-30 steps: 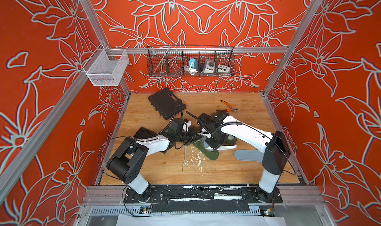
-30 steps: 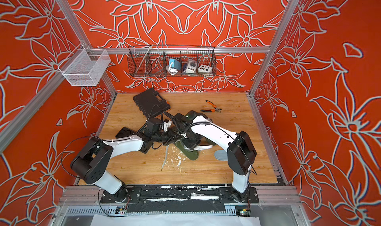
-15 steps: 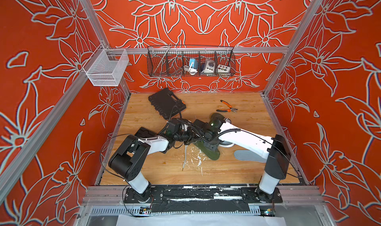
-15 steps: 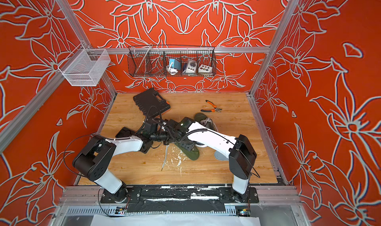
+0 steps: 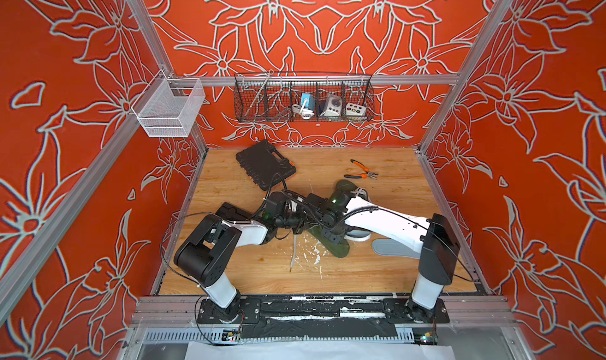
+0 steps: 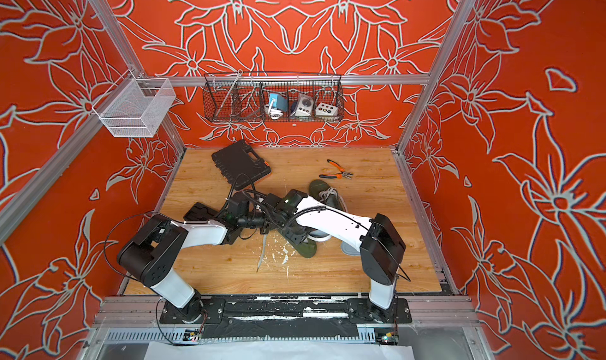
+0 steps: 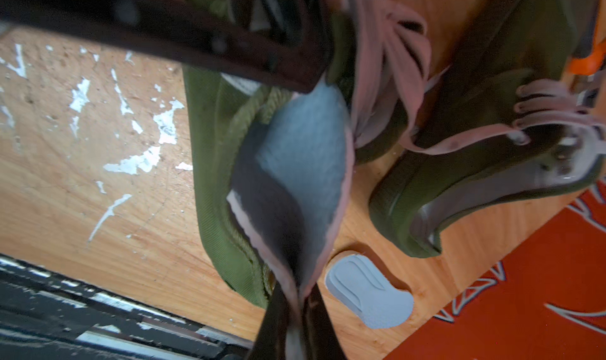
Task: Insert the insole into the shoe
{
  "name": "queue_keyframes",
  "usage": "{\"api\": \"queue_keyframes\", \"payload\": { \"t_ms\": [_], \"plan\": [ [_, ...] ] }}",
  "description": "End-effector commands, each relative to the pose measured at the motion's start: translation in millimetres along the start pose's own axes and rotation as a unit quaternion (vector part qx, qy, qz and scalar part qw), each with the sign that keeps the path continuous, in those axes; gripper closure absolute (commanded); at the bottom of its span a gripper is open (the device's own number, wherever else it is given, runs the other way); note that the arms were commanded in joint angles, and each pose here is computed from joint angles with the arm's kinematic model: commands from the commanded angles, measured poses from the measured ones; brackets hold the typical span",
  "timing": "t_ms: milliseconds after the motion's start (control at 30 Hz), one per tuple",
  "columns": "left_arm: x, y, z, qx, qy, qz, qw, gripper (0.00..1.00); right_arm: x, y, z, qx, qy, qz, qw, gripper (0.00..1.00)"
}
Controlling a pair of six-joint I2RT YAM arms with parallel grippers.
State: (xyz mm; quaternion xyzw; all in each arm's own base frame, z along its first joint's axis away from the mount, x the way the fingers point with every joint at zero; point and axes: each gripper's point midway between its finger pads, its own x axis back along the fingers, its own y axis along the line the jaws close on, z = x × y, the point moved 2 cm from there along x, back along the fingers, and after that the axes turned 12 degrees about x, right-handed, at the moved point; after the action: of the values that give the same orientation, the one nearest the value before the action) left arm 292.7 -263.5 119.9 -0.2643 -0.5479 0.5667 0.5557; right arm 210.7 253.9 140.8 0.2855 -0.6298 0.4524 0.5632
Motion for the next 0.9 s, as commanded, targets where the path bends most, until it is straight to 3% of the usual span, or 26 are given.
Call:
{"api": "queue_keyframes", "payload": {
  "t_ms": [0, 500, 700, 867],
  "plan": [
    [6, -26, 7, -0.035, 0.006, 0.043, 0.998, 1.0, -13, 6, 8, -0.051, 0.023, -0.051, 0.997, 1.0],
    [10, -17, 9, -0.036, -0.007, 0.033, 0.999, 1.0, -24, 16, -2, -0.132, 0.009, -0.161, 0.978, 1.0],
    [9, -10, 8, -0.038, -0.004, 0.018, 0.999, 1.0, -26, 11, -17, -0.172, -0.059, -0.193, 0.964, 1.0],
    [6, -6, 7, -0.054, 0.0, -0.004, 0.999, 1.0, -35, 2, -12, -0.182, -0.089, -0.177, 0.963, 1.0]
  ]
}}
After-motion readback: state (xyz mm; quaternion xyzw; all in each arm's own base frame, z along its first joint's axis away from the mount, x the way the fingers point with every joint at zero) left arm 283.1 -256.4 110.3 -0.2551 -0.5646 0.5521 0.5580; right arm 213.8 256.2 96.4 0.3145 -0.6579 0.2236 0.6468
